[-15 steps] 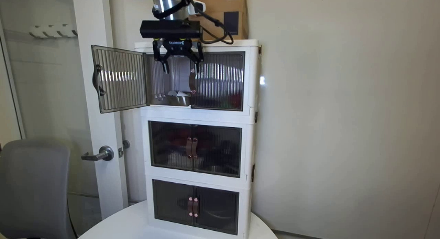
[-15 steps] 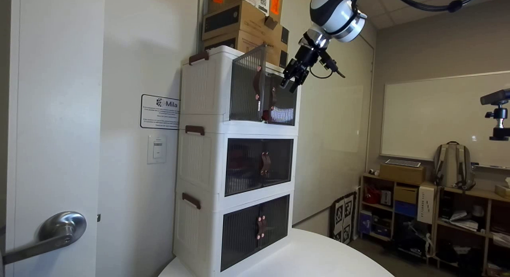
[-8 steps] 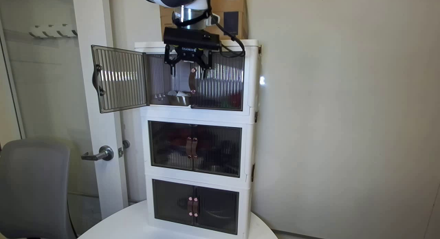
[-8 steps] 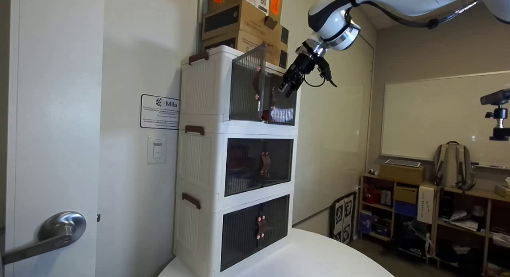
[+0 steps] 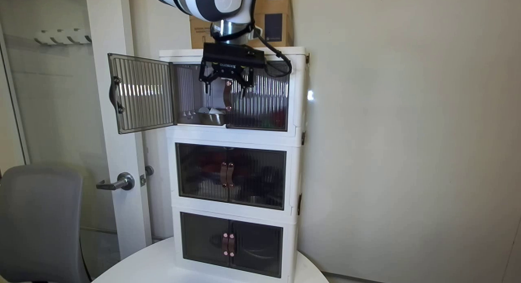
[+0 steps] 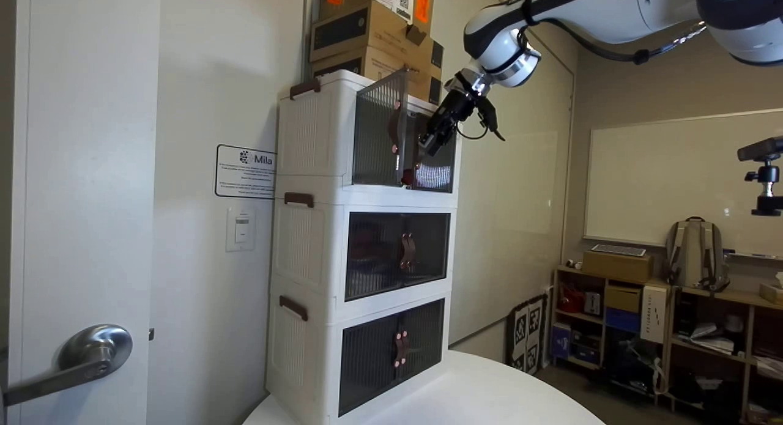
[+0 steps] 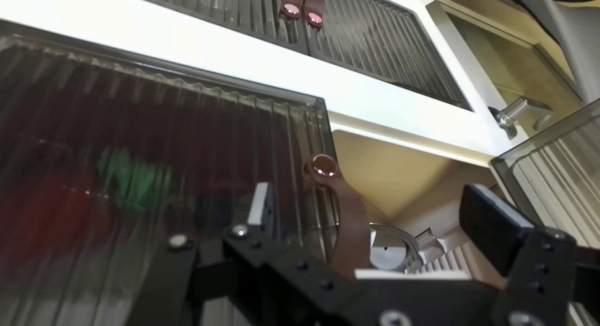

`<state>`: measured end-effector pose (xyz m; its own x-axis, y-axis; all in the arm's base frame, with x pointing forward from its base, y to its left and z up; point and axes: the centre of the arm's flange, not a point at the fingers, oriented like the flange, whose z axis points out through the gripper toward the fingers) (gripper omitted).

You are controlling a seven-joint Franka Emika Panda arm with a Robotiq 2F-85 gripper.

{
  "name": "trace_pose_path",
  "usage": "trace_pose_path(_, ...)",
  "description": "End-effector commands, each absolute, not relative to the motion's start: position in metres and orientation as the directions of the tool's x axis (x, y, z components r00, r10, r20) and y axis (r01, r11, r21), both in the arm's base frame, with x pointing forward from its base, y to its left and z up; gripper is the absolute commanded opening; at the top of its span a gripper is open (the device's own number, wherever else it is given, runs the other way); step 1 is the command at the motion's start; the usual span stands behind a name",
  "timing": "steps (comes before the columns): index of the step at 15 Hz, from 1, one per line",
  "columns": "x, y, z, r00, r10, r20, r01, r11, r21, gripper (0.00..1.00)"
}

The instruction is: Open the doors of the topmost shelf

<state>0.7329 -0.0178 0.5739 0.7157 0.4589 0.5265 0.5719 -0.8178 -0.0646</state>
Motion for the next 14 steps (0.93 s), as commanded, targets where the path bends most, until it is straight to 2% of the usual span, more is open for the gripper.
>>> trace_pose_path(1,0.756,-0.008,0.574,0.688,0.493,0.533,0.628,-0.772,-0.095,1.00)
trace_pose_path(5,0.761,0.007,0.566,0.677,0.513,0.527,0.658,-0.743,-0.123,1.00)
trace_pose_path(6,0.762,0.010,0.564,0.676,0.516,0.526,0.662,-0.738,-0.126,0.75)
trace_pose_path(8,0.762,0.009,0.566,0.671,0.516,0.532,0.663,-0.738,-0.121,0.66)
trace_pose_path(14,0.748,-0.002,0.571,0.669,0.511,0.540,0.645,-0.760,-0.078,0.22)
